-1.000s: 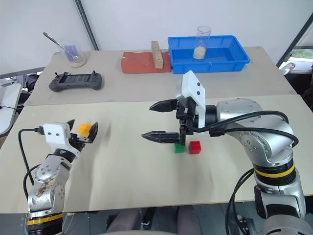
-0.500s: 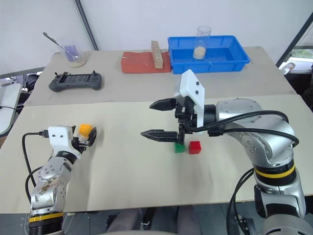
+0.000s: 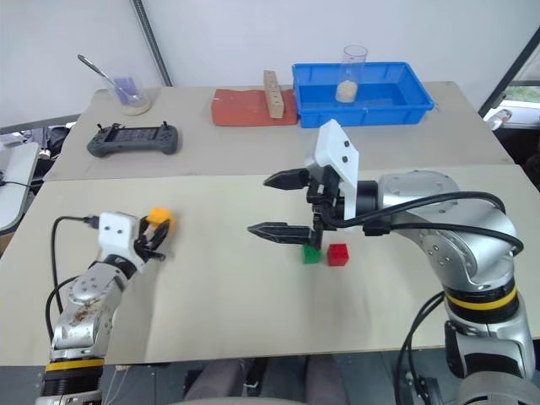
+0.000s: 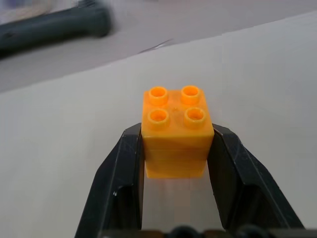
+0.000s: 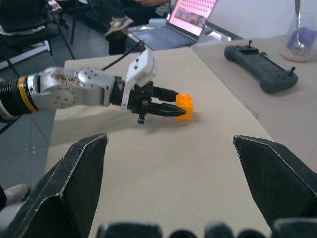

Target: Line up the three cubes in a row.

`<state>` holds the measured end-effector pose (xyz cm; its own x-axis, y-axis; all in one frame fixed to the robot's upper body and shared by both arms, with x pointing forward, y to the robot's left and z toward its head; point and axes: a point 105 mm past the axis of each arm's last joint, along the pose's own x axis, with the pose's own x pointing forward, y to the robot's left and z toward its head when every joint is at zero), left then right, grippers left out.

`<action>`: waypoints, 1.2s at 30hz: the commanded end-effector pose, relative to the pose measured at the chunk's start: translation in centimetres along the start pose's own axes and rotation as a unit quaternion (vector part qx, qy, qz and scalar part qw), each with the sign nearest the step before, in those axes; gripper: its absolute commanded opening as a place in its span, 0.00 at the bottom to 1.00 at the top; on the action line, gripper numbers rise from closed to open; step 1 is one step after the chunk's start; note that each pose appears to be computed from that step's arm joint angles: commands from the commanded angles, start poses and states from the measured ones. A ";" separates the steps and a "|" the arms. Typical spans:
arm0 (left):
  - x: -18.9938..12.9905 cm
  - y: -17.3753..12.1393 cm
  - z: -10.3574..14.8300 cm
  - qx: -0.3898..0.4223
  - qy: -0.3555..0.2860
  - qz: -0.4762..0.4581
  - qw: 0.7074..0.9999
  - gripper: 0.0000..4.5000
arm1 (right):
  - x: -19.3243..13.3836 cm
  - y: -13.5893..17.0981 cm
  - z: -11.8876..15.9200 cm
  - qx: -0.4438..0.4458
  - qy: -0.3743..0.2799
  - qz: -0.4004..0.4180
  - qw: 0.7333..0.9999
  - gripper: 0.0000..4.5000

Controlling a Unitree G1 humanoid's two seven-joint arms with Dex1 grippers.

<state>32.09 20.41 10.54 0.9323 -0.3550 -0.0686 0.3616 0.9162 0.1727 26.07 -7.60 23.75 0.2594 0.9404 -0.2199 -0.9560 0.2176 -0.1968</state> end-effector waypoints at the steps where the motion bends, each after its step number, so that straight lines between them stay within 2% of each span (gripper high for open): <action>1: 1.2 -5.1 4.8 0.011 -0.069 -0.197 0.978 0.29 | -1.9 -0.2 0.0 -0.026 0.015 -0.025 0.999 1.00; 4: 2.0 -8.6 5.1 0.031 -0.064 -0.337 0.939 0.29 | -2.9 -0.2 -1.2 -0.024 0.039 -0.037 0.998 1.00; 7: 2.1 -11.1 3.9 0.071 -0.045 -0.446 0.891 0.29 | -3.4 0.1 -2.0 -0.016 0.050 -0.044 0.998 1.00; 9: 2.3 -12.1 2.6 0.091 -0.031 -0.490 0.867 0.29 | -3.6 0.3 -2.3 -0.011 0.055 -0.052 0.997 1.00; 13: 2.9 -13.1 0.9 0.113 -0.022 -0.531 0.840 0.29 | -4.0 0.4 -2.9 -0.006 0.064 -0.068 0.996 1.00; 16: 3.2 -13.6 0.7 0.120 -0.028 -0.545 0.829 0.29 | -4.3 0.5 -3.1 -0.001 0.068 -0.081 0.994 1.00; 25: 4.9 -14.6 0.6 0.118 -0.047 -0.530 0.839 0.29 | -4.5 1.0 -3.4 0.005 0.068 -0.097 0.993 1.00; 32: 5.0 -14.9 0.7 0.114 -0.048 -0.541 0.832 0.29 | -4.7 1.0 -3.6 0.005 0.069 -0.100 0.993 1.00; 36: 5.0 -14.9 0.8 0.104 -0.044 -0.546 0.830 0.71 | -4.6 0.9 -3.7 0.006 0.068 -0.100 0.993 1.00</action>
<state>31.19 5.08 7.60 0.0487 -0.9706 -0.2358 0.9789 -0.0005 0.2043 24.72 -12.69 20.14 0.4480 0.8313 -0.3290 -0.8937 0.4061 -0.1910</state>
